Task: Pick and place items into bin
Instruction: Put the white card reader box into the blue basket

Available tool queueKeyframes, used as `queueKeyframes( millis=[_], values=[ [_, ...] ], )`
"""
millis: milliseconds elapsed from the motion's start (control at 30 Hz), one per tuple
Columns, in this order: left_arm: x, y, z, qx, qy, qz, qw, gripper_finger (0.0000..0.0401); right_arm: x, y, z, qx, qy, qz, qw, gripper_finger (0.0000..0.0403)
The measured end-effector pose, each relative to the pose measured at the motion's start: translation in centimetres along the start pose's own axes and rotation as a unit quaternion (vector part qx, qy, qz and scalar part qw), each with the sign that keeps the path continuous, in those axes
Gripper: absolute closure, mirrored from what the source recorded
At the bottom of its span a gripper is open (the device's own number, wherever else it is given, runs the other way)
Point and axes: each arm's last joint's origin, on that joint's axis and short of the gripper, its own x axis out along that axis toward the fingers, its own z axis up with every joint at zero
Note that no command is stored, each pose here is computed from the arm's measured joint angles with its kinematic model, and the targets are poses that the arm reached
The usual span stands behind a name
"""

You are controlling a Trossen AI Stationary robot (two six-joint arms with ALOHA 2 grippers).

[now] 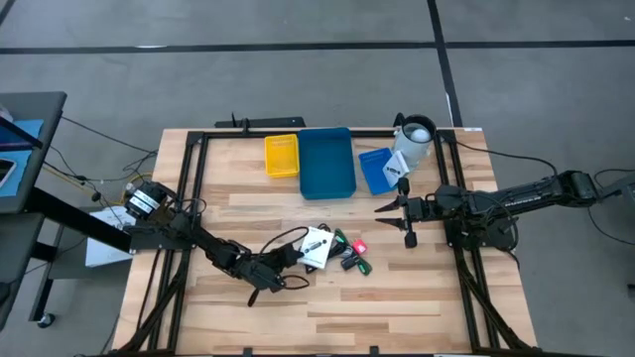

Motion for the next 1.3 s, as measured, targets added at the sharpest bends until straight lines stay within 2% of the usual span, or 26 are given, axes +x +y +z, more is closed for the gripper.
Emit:
queueKeyframes(
  millis=[600,867,1300],
  values=[
    [-0.8,-0.3,0.7,0.01,0.023,0.017,1.0,0.0327,0.0,0.0,0.0,0.001,-0.002,-0.001,1.0,0.0304],
    [-1.3,-0.5,1.0,0.049,0.049,0.031,0.997,0.0336,0.0,-0.3,0.1,0.001,-0.001,-0.048,0.999,0.0304],
    [-1.4,-0.3,1.0,0.042,0.076,0.048,0.995,0.0352,0.0,-0.5,0.2,0.001,0.0,-0.081,0.997,0.0304]
  ],
)
